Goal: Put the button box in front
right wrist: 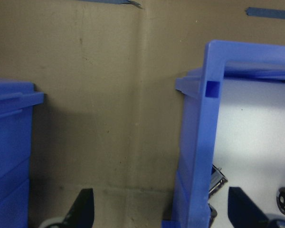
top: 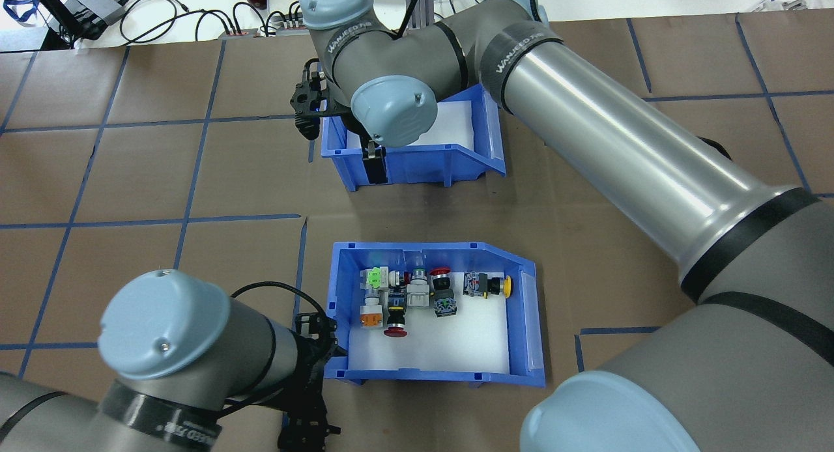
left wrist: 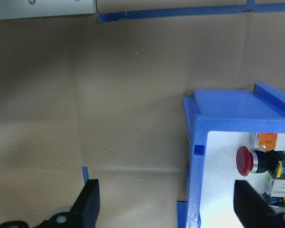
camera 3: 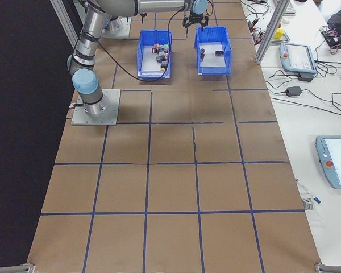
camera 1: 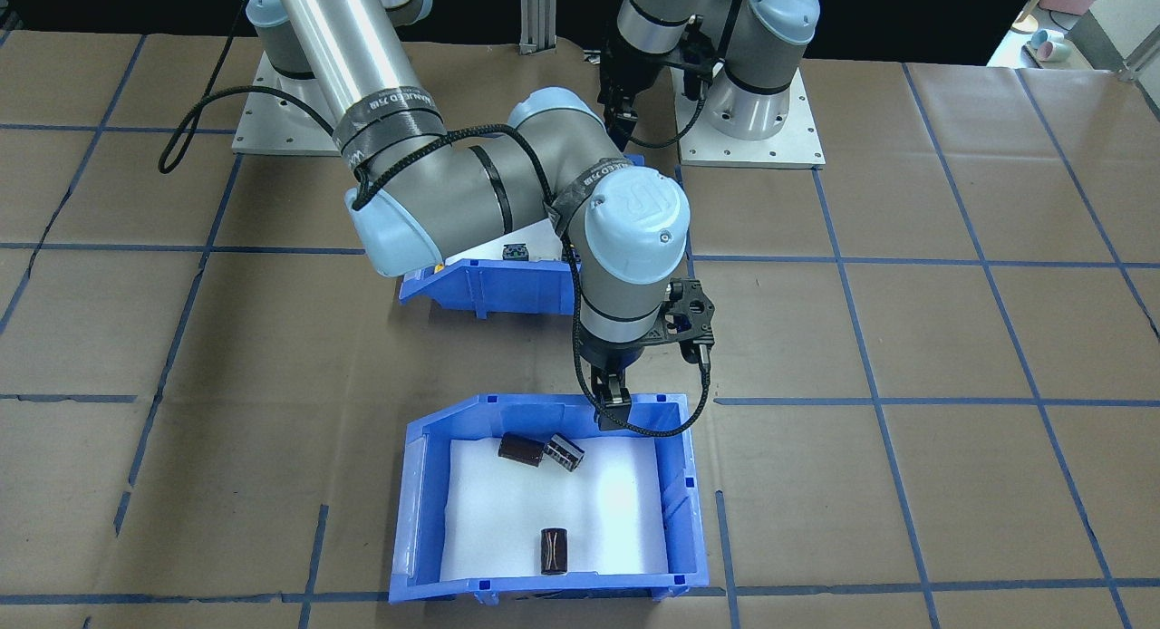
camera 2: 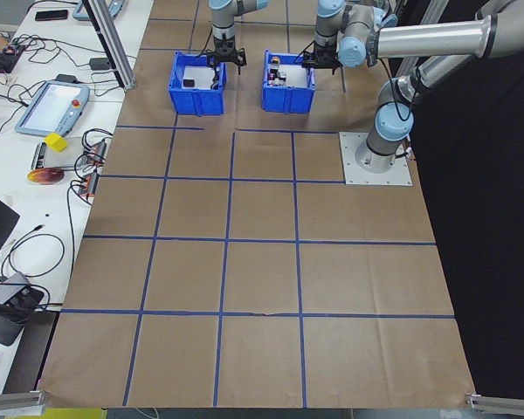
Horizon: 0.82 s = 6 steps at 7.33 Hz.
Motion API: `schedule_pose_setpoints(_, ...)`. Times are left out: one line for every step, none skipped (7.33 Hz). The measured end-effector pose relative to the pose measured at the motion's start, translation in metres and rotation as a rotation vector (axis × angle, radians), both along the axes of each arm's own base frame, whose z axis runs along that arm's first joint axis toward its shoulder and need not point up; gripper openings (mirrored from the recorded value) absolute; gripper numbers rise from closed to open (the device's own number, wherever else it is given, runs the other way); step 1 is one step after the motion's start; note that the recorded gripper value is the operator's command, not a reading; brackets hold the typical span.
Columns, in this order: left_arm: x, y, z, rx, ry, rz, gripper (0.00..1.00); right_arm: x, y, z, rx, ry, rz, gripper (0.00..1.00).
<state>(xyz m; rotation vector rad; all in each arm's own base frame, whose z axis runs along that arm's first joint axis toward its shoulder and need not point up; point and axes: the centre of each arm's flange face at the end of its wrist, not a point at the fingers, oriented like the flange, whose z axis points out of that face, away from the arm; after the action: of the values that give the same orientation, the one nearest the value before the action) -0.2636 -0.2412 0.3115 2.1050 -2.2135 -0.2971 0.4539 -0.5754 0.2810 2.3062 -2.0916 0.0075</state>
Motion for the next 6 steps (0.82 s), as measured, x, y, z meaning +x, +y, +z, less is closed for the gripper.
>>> schedule_pose_setpoints(-0.018,-0.004,-0.011,-0.023,-0.002,-0.009,0.98,-0.004,0.000,-0.012,-0.015,0.010,-0.002,1.00)
schedule_pose_setpoints(-0.026,-0.005,-0.018,-0.034,-0.004,-0.017,0.98,-0.007,0.000,-0.018,-0.025,0.023,-0.006,0.94)
schedule_pose_setpoints(-0.030,-0.005,-0.022,-0.033,-0.007,-0.022,0.98,-0.010,-0.002,-0.021,-0.029,0.030,-0.012,0.67)
schedule_pose_setpoints(-0.032,-0.006,-0.027,-0.025,-0.014,-0.024,0.98,-0.013,-0.003,-0.018,-0.038,0.038,-0.020,0.43)
schedule_pose_setpoints(-0.033,-0.009,-0.034,-0.021,-0.029,-0.024,0.97,-0.017,-0.006,-0.014,-0.053,0.051,-0.027,0.21)
schedule_pose_setpoints(-0.033,-0.013,-0.038,-0.023,-0.048,-0.019,0.89,-0.019,-0.008,-0.011,-0.066,0.064,-0.031,0.08)
